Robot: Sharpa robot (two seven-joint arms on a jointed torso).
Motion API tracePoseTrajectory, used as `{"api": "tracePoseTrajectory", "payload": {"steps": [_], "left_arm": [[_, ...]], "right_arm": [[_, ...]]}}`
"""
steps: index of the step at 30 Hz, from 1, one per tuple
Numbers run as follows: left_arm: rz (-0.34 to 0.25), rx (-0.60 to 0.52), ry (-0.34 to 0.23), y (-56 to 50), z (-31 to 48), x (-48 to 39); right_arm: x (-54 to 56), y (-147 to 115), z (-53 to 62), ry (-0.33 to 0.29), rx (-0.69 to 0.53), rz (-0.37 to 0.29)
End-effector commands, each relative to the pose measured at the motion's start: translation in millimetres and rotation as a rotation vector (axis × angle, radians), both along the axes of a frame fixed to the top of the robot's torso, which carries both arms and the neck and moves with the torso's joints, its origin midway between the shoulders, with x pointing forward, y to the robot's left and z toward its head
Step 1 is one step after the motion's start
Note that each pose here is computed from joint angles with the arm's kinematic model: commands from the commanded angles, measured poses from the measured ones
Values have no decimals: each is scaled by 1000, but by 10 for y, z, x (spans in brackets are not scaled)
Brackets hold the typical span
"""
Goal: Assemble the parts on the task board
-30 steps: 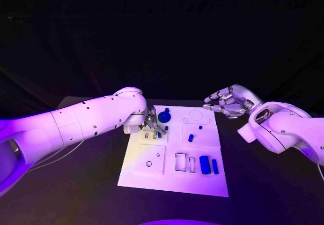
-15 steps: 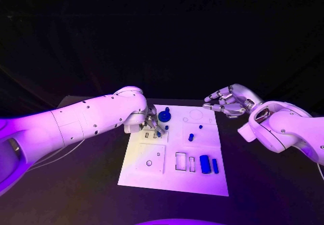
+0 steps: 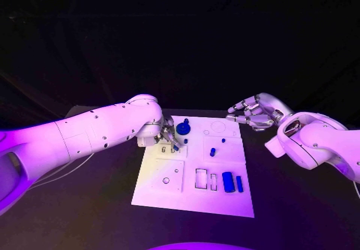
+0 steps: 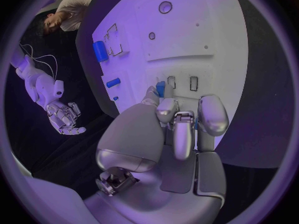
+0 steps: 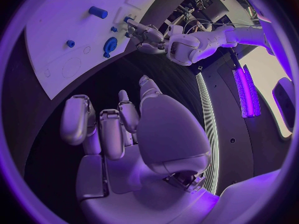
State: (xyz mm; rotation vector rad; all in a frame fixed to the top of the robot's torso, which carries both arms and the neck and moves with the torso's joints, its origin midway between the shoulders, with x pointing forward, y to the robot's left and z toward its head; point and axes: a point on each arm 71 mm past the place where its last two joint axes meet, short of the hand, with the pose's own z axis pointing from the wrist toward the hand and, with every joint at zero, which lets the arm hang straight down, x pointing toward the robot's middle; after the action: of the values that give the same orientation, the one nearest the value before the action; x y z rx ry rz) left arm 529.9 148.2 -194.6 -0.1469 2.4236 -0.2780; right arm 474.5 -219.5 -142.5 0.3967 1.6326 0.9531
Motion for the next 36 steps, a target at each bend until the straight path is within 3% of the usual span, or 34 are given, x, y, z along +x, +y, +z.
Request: {"api": "tracePoseTrajectory", "payload": {"steps": [1,13,22,36], "left_arm": [[7,-44,-1,2,-1,-21],[78,-129,-24,190,55,-105],[104,-143,-71,268,79,-144],[90,-100,-108,233,-39,-169]], "right_arm": [[-5,4,-10,3,-8,11],[0,-14,-20,7,-6,4],[1,-26,-30,9,-7,1],[-2,-28,-44,11,-7,0]]}}
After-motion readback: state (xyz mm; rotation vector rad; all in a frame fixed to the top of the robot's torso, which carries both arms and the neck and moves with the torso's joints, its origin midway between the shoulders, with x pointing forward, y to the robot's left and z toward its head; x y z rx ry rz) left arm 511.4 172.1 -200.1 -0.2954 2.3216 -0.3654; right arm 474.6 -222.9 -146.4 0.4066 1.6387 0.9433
